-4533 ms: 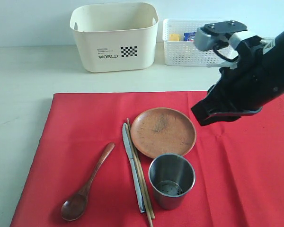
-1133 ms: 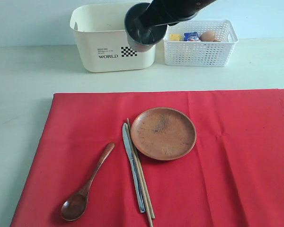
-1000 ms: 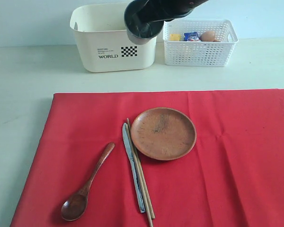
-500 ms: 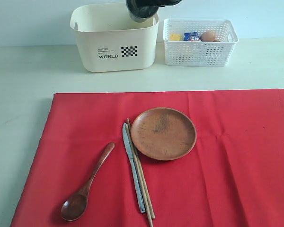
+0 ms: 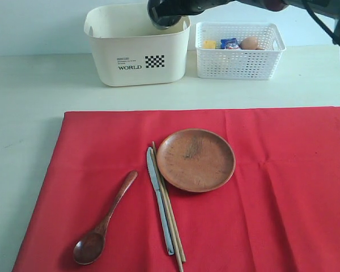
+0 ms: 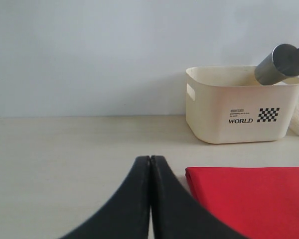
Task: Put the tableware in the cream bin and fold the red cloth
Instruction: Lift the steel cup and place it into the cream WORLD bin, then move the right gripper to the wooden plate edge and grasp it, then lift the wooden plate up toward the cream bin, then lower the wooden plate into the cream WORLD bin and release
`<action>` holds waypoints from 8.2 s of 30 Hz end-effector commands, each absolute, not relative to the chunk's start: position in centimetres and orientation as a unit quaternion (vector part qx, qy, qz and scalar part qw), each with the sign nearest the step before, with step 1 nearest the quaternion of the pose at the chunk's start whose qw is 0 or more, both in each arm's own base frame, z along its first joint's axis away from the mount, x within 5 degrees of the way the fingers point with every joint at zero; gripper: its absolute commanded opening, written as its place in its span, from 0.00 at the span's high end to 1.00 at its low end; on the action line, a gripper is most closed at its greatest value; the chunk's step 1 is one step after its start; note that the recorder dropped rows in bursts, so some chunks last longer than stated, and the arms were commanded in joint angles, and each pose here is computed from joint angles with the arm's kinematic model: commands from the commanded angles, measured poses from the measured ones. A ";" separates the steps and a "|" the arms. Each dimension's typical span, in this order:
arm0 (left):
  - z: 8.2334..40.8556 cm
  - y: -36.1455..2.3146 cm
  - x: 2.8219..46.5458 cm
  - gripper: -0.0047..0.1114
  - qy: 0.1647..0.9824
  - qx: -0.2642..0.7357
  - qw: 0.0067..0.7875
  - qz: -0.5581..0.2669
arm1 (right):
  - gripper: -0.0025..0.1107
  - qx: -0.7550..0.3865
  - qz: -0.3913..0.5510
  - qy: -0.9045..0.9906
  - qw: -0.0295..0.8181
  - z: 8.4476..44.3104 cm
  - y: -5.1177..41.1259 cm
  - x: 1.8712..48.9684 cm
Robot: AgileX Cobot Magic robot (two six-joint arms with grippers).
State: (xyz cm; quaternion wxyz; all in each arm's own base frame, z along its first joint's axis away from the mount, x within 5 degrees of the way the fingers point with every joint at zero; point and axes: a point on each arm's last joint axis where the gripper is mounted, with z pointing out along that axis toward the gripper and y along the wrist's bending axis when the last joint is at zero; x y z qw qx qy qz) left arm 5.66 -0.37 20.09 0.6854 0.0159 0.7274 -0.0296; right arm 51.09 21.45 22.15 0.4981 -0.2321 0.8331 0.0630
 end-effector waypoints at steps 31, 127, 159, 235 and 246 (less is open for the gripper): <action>20.0 -0.4 5.6 0.95 0.726 0.014 0.687 -0.038 | 0.64 -0.233 0.062 0.823 0.515 22.5 21.5 51.5; 20.0 -0.4 5.6 0.95 0.726 0.014 0.687 -0.038 | 0.61 -0.239 0.132 0.962 0.026 10.5 14.1 35.8; 20.0 -0.4 5.6 0.95 0.726 0.014 0.687 -0.038 | 0.98 -0.269 0.179 0.941 0.095 17.1 14.3 35.3; 20.0 -0.4 5.6 0.95 0.726 0.014 0.687 -0.038 | 0.98 -0.025 0.394 0.819 0.418 22.0 16.5 54.5; 20.0 -0.4 5.6 0.95 0.726 0.014 0.687 -0.038 | 0.98 0.037 0.422 0.807 0.412 20.0 16.5 55.4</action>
